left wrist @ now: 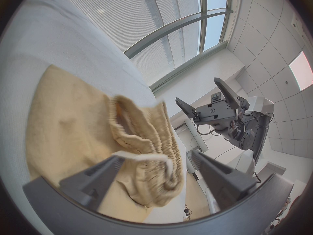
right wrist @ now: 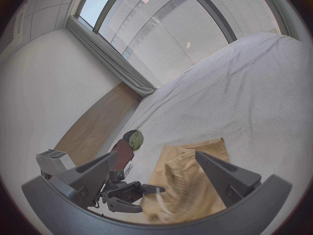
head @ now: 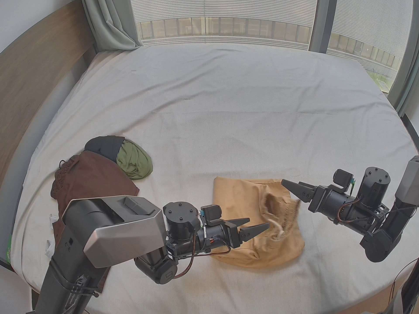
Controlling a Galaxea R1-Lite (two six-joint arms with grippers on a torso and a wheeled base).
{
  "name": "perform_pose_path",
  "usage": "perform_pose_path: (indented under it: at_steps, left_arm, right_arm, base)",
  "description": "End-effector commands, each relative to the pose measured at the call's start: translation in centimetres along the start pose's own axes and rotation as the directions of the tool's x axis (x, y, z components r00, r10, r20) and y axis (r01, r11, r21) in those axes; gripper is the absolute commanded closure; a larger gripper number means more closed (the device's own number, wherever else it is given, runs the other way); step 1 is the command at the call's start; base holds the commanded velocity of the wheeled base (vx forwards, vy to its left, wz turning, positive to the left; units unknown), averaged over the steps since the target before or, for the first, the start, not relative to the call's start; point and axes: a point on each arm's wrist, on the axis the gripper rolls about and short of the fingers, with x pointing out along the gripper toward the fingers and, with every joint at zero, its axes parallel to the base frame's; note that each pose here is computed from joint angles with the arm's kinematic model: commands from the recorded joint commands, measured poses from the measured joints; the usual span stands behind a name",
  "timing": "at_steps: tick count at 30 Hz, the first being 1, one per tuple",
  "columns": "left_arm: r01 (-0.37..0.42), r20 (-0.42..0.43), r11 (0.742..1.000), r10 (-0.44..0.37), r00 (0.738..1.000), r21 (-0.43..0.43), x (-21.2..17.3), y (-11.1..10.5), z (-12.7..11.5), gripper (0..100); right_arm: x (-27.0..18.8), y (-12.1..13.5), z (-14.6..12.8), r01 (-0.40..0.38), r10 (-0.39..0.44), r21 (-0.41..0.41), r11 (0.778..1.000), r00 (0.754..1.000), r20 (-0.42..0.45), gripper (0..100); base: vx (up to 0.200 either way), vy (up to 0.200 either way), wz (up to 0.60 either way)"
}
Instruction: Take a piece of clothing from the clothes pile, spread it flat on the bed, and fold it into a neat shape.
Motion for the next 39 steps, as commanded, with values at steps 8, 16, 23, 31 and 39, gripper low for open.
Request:
perform_pose_path:
  at_steps: [8, 16, 23, 31, 39]
  left_arm:
    - [-0.020, 0.095, 0.999, 0.016, 0.995, 0.038, -0.8, -1.1, 3.2, 0]
    - [-0.076, 0.106, 0.997, 0.073, 0.992, 0.019, -3.5, -0.9, 4.4, 0]
    - [-0.154, 0.095, 0.988, 0.154, 0.984, 0.002, -6.1, 0.5, 4.2, 0]
    - [-0.216, 0.125, 0.976, 0.216, 0.968, -0.015, -8.8, 1.1, 5.5, 0]
    - [-0.256, 0.186, 0.966, 0.247, 0.951, 0.028, -12.4, 0.0, 8.0, 0]
  right_arm:
    - [-0.1, -0.1, -2.5, 0.015, -0.013, 0.024, 1.000, 0.995, -0.104, 0]
    - [-0.2, -0.2, -5.1, 0.031, -0.021, 0.045, 0.999, 0.978, -0.208, 0]
    - [-0.8, -0.2, -7.6, 0.056, -0.034, 0.060, 0.997, 0.948, -0.317, 0]
    - [-1.2, -0.6, -10.0, 0.083, -0.055, 0.050, 0.995, 0.907, -0.417, 0]
    - [-1.6, -1.7, -11.9, 0.126, -0.093, 0.034, 0.991, 0.865, -0.492, 0]
  base:
    - [0.000, 0.000, 0.00]
    - [0.000, 0.000, 0.00]
    - [0.000, 0.000, 0.00]
    - [0.000, 0.000, 0.00]
    - [0.000, 0.000, 0.00]
